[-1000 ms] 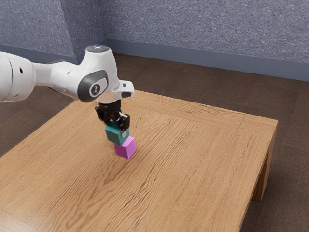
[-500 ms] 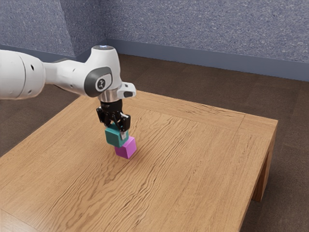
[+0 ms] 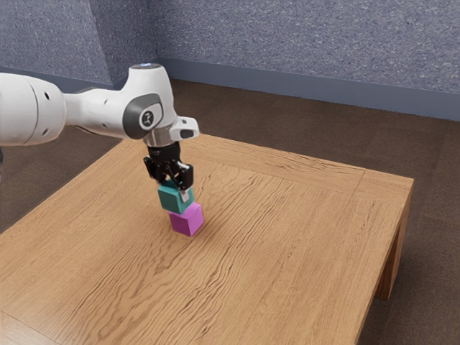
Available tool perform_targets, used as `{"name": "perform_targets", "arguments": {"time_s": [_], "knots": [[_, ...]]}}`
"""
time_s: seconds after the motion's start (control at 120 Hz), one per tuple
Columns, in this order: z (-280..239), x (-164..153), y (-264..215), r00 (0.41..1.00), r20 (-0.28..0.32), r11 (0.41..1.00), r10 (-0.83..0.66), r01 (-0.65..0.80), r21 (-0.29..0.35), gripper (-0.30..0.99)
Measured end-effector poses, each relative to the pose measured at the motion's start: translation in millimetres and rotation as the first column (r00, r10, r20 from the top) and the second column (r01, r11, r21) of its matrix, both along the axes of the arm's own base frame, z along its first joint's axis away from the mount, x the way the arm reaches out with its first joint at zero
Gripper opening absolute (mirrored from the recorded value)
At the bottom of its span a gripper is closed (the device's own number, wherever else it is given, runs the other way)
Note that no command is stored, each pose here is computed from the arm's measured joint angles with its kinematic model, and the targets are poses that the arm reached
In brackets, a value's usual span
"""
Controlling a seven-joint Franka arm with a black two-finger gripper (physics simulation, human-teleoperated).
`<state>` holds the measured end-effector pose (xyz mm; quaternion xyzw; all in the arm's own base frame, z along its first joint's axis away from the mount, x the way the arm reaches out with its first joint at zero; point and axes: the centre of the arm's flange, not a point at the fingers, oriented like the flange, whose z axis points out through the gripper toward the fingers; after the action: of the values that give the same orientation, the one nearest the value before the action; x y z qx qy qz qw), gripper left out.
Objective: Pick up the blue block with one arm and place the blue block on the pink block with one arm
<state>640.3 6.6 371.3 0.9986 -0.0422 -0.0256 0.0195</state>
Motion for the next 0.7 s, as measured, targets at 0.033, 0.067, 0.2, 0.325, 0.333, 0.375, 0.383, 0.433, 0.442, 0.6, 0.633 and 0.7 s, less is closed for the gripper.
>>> {"name": "perform_targets", "arguments": {"time_s": [0.033, 0.067, 0.2, 0.325, 0.333, 0.375, 0.383, 0.433, 0.442, 0.6, 0.633, 0.7], "knots": [[1.1, 1.2, 1.5, 1.000, 0.004, 1.000, -0.003, 0.003, -0.001, 0.38], [1.5, 3.0, 2.3, 1.000, 0.007, 1.000, -0.006, 0.006, -0.001, 0.38], [1.0, 6.3, 5.8, 1.000, 0.011, 1.000, -0.021, 0.021, -0.003, 0.38], [-1.6, 9.3, 6.1, 0.999, 0.011, 0.999, -0.037, 0.037, -0.004, 0.39], [-1.7, 9.7, 5.9, 0.999, 0.011, 0.999, -0.038, 0.038, -0.005, 0.38], [-2.5, 11.2, 5.1, 0.999, 0.012, 0.999, -0.044, 0.044, -0.005, 0.39], [-2.7, 11.7, 4.8, 0.999, 0.012, 0.999, -0.045, 0.045, -0.005, 0.38], [-3.7, 13.8, 3.4, 0.999, 0.013, 0.999, -0.052, 0.052, -0.006, 0.38], [-3.8, 14.0, 3.3, 0.998, 0.013, 0.999, -0.053, 0.053, -0.006, 0.39], [-4.3, 15.8, 2.5, 0.998, 0.015, 0.998, -0.068, 0.068, -0.007, 0.38], [-5.9, 15.7, 2.8, 0.997, 0.013, 0.998, -0.070, 0.070, -0.007, 0.38], [-10.7, 15.9, 2.9, 0.997, 0.005, 0.997, -0.074, 0.074, -0.008, 0.39]]}}
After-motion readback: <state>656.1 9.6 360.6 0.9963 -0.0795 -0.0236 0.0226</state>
